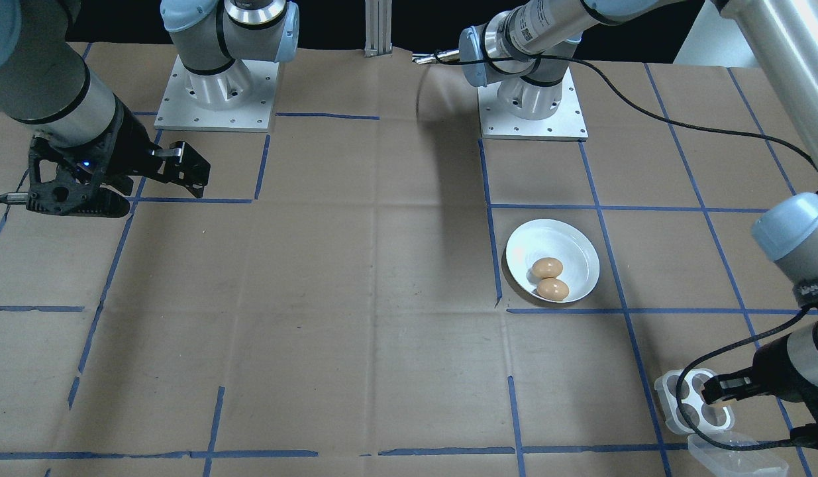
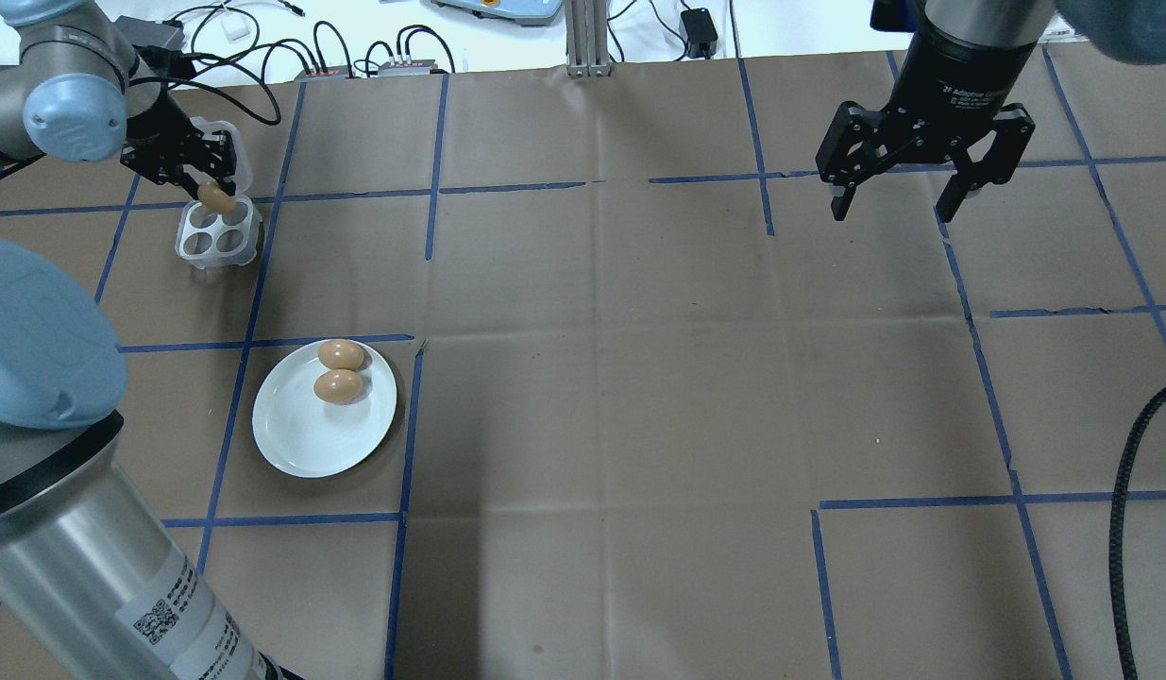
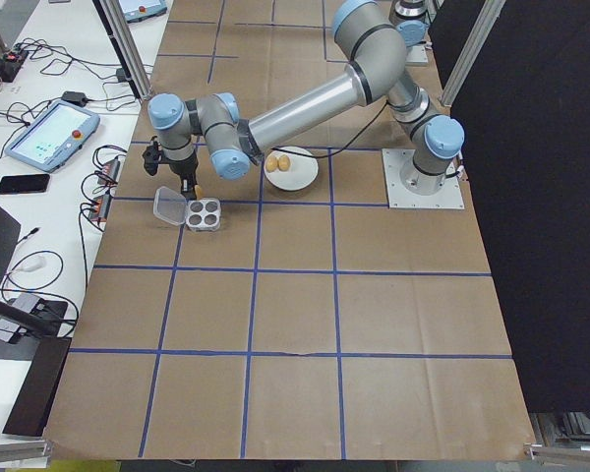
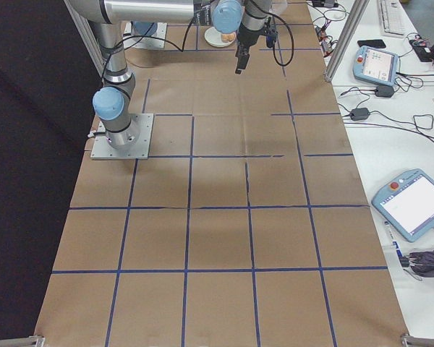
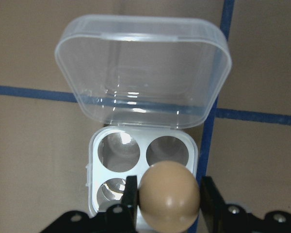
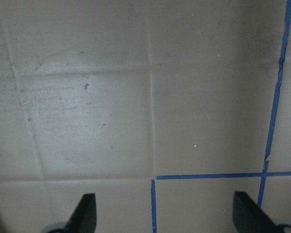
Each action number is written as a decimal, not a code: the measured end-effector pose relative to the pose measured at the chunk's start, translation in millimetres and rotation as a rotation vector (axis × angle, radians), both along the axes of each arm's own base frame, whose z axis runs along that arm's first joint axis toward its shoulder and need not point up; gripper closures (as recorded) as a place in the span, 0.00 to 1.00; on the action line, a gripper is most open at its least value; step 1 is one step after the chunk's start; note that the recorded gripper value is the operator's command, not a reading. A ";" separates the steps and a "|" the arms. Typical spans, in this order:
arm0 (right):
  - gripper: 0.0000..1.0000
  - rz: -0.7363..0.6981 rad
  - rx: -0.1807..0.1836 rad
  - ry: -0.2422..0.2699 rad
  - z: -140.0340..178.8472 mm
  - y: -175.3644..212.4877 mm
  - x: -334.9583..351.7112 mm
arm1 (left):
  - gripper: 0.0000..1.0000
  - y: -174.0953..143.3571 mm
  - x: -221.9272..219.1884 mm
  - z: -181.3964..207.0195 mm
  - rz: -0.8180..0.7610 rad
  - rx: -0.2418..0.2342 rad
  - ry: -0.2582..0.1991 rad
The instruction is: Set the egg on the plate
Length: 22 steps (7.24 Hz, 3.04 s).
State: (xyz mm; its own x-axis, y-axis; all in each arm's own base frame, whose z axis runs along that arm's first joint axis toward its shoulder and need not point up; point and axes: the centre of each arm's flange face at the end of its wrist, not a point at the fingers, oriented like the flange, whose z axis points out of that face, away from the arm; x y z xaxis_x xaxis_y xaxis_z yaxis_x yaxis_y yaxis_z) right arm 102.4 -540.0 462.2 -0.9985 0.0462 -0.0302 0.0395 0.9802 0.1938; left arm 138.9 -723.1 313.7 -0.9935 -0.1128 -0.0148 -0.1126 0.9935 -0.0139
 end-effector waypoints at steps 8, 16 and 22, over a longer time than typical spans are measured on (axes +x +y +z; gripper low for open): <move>0.00 0.000 0.000 0.001 -0.2 -0.1 -0.1 | 0.92 220.0 -128.5 -60.8 0.126 0.063 0.026; 0.00 0.000 0.001 0.001 -0.2 -0.1 -0.1 | 0.00 216.5 -130.6 -12.2 0.092 -0.025 -0.003; 0.00 0.000 0.000 0.000 0.0 0.0 0.0 | 0.00 168.5 -214.2 148.3 -0.041 -0.002 0.007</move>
State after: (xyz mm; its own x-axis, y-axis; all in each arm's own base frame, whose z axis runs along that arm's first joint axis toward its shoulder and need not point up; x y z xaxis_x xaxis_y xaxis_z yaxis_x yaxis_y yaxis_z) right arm 102.4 -540.0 462.2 -0.9985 0.0462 -0.0301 0.0395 0.9802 0.1939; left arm -75.3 -554.6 461.9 -0.9973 -0.0724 -0.0078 -0.0722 0.9973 -0.0152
